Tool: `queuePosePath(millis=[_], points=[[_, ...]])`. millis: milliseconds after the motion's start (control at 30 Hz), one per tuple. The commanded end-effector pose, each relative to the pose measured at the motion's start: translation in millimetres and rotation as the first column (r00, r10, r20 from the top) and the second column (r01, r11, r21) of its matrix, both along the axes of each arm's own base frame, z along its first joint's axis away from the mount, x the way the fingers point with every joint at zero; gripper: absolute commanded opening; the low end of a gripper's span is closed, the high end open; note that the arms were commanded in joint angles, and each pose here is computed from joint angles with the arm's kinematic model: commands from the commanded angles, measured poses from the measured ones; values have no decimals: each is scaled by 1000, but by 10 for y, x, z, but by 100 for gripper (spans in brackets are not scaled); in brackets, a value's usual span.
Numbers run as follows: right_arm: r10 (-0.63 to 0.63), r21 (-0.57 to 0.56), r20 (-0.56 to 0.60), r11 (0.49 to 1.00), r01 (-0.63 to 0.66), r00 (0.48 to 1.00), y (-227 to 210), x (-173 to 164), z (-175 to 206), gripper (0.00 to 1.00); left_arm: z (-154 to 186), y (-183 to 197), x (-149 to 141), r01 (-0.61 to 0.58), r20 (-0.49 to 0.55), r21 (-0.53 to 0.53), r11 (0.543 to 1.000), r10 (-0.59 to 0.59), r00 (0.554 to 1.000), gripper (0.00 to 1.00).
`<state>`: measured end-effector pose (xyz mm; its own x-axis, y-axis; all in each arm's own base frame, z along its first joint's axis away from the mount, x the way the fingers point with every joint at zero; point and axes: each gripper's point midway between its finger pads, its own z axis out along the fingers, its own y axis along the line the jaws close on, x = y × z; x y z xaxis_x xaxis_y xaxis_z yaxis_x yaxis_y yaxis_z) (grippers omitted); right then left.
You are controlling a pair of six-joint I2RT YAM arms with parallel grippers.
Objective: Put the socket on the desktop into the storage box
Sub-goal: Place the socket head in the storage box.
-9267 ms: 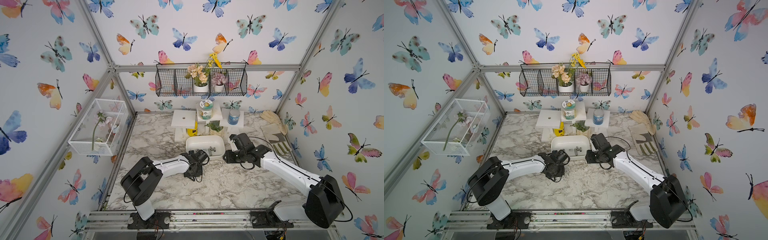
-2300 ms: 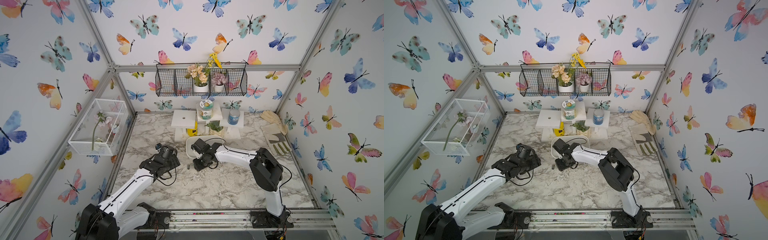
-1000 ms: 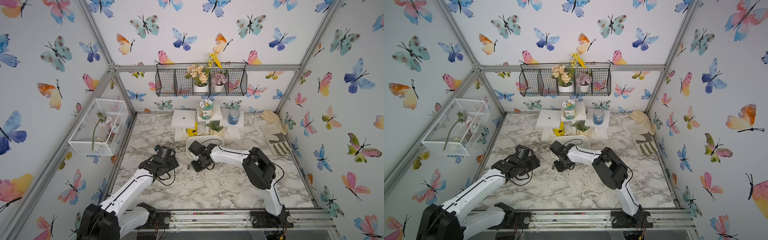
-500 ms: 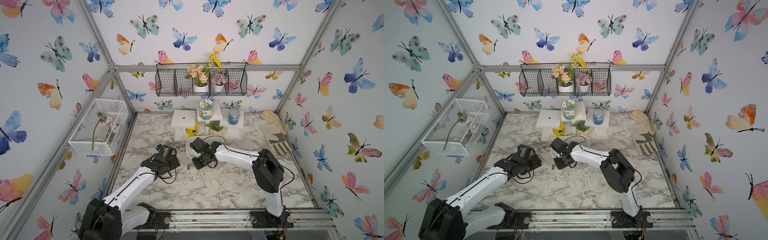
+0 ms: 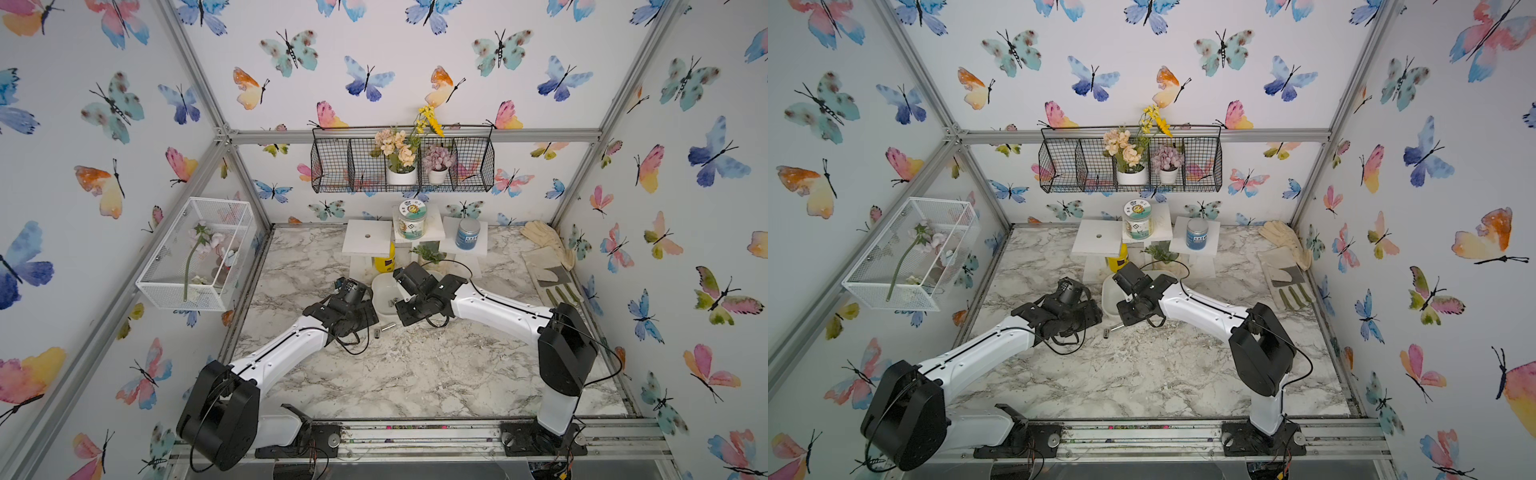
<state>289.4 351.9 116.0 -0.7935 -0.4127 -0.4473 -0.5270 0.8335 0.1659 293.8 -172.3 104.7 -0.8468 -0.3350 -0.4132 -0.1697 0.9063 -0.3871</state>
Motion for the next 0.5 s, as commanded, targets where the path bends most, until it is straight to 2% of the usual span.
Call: queuePosePath(millis=[0,200,467], points=[[-65,-6,29,998,65,997,-218,171,49,21,57,-157,52,33,14,-14,999,-33,999,72],[-141,-13,30,990,142,990,-489,441,5,21,76,-299,75,60,16,-18,998,-60,998,72],[-227,-31,25,973,228,974,-755,746,-186,21,79,-299,61,61,15,-9,998,-61,998,71]])
